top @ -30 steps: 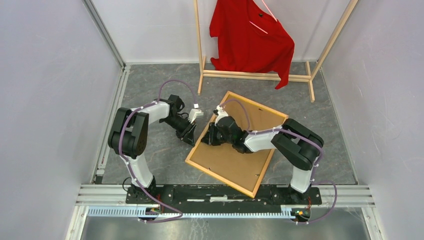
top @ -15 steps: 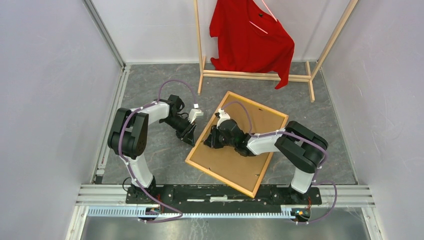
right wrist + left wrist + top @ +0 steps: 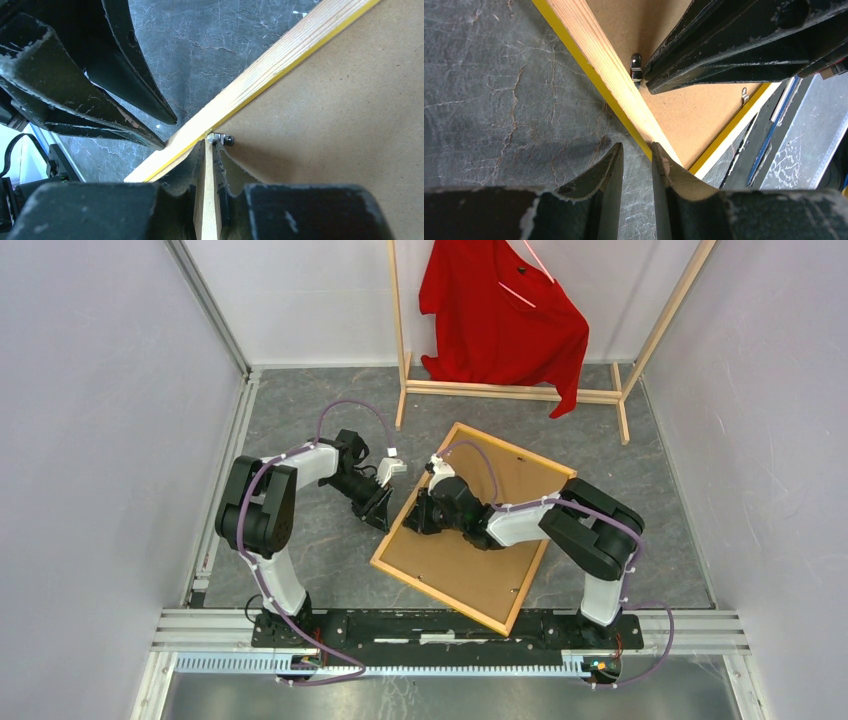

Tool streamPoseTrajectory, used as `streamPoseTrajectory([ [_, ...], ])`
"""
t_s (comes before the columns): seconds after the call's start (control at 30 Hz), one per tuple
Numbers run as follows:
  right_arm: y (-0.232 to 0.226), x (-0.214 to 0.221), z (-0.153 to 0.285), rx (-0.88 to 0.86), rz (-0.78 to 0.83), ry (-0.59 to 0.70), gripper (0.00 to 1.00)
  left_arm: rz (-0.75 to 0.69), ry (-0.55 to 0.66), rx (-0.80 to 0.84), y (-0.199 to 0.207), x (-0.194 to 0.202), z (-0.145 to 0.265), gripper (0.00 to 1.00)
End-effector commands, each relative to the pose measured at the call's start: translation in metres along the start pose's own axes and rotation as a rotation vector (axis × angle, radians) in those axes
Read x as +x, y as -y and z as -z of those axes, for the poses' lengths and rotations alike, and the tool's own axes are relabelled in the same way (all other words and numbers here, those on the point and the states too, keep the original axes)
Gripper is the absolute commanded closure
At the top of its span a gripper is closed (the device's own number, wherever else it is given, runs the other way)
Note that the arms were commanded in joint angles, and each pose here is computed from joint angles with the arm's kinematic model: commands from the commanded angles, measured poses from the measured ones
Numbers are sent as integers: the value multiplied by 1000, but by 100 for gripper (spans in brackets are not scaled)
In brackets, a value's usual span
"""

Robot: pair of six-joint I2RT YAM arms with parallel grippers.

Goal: Put the photo into the frame
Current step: Install the photo frame at the center of the board.

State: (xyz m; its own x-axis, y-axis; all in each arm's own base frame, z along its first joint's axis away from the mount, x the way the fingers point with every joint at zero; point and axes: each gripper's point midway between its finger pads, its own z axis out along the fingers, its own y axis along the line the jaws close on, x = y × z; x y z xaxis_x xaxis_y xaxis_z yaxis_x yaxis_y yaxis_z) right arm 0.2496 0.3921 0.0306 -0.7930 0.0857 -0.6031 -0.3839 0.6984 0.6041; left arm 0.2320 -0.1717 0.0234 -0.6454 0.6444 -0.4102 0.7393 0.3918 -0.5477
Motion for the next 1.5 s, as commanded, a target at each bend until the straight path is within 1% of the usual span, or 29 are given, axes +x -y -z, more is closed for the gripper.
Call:
streamPoseTrajectory([
  [0.0,1,-4,-7,13,11,15,85,-23,-34,-46,-5,8,1,66],
  [0.3,5,-6,-11,36,26,25,88,-25,-33,-40,-4,9,0,67],
  [0.6,15,-15,-12,94,54,62,91,-29,-38,-26,-1,10,1,67],
  [0.73,6,-24,-8,67,73,83,90,-32,-42,-33,-2,10,2,67],
  [0.83,-8,-37,1,26,90,108,87,-32,-44,-38,-3,10,2,66],
  [0.93,-27,-56,25,-64,83,126,75,-39,-48,-56,-6,9,4,66],
  [0.97,-26,-61,34,-69,78,136,69,-42,-50,-67,-8,9,5,66],
  [1.03,-18,-72,58,-61,71,172,51,-49,-54,-87,-11,8,6,66],
  [1.13,25,-81,95,42,22,211,25,-54,-52,-115,-16,5,9,65],
  [1.17,47,-80,108,110,3,220,20,-55,-47,-123,-17,3,10,65],
  [1.23,88,-80,134,265,-20,248,11,-55,-40,-140,-20,0,11,64],
  [1.37,167,-65,198,620,-25,279,2,-59,-49,-159,-23,3,9,64],
  [1.47,196,-59,236,751,-54,331,2,-67,-61,-181,-27,7,8,64],
])
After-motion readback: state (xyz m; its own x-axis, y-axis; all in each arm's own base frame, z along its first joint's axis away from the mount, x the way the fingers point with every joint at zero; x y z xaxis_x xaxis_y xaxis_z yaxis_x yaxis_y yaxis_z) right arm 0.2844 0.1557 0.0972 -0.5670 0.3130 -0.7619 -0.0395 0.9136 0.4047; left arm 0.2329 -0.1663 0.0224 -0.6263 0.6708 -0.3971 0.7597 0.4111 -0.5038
